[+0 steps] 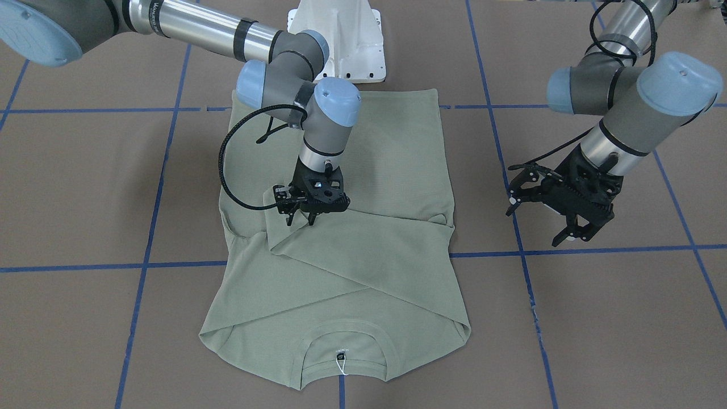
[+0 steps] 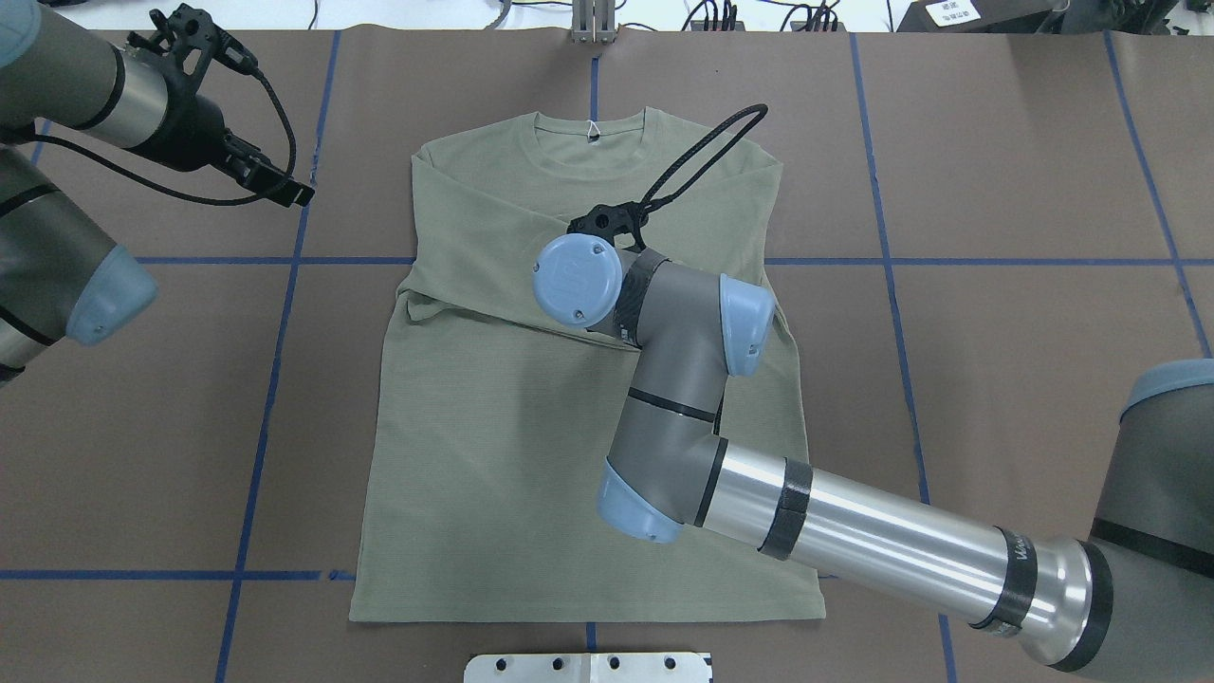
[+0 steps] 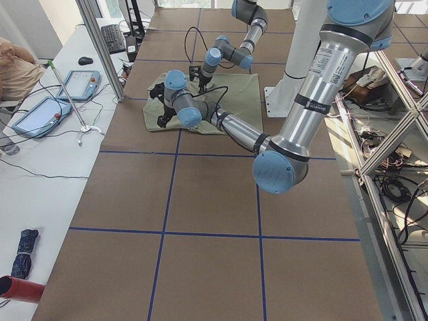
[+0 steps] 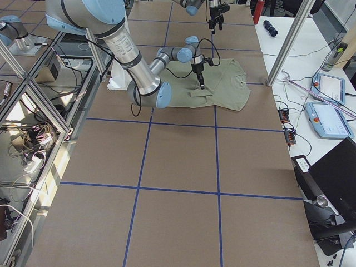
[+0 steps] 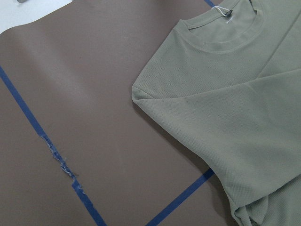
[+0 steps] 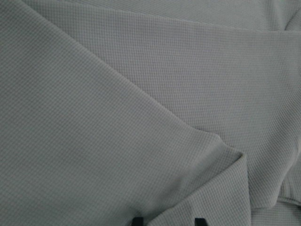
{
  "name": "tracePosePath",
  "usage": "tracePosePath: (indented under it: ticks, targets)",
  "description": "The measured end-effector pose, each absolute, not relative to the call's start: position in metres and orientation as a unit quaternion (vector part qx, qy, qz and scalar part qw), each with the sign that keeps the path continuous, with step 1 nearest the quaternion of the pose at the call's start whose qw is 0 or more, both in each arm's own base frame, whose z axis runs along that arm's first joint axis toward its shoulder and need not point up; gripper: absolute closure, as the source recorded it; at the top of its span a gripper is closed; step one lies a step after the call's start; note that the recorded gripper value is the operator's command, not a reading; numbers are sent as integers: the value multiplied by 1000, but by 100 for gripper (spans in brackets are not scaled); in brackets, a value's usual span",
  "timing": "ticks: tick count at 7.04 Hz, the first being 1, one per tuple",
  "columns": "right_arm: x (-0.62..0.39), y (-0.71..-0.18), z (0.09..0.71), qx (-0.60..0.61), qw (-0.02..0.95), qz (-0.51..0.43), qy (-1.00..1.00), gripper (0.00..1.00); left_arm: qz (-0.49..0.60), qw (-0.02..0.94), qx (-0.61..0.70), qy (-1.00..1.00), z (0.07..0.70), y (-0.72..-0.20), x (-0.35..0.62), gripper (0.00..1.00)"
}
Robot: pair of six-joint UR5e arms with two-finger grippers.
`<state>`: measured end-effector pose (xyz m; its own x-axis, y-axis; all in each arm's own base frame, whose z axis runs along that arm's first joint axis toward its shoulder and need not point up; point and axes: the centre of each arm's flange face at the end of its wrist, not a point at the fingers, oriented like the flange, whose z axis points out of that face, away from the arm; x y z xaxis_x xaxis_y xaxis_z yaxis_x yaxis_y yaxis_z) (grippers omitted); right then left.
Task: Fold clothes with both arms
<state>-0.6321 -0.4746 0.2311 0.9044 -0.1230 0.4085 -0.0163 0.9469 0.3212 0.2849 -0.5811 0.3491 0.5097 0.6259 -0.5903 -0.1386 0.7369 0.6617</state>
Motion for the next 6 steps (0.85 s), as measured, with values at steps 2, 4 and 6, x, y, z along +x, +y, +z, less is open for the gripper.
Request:
tracePosePath:
  ticks: [2,4,6]
  targets:
    - [-631,-474,232,160,964,-28,-211,100,232,823,279,437,349,-581,285,0]
    - [-629,-474,231,165,964,-27,-206,100,232,822,280,438,348,-581,285,0]
    - [-609,-470,224,170,963,-34,-208,100,233,822,280,438,348,-580,284,0]
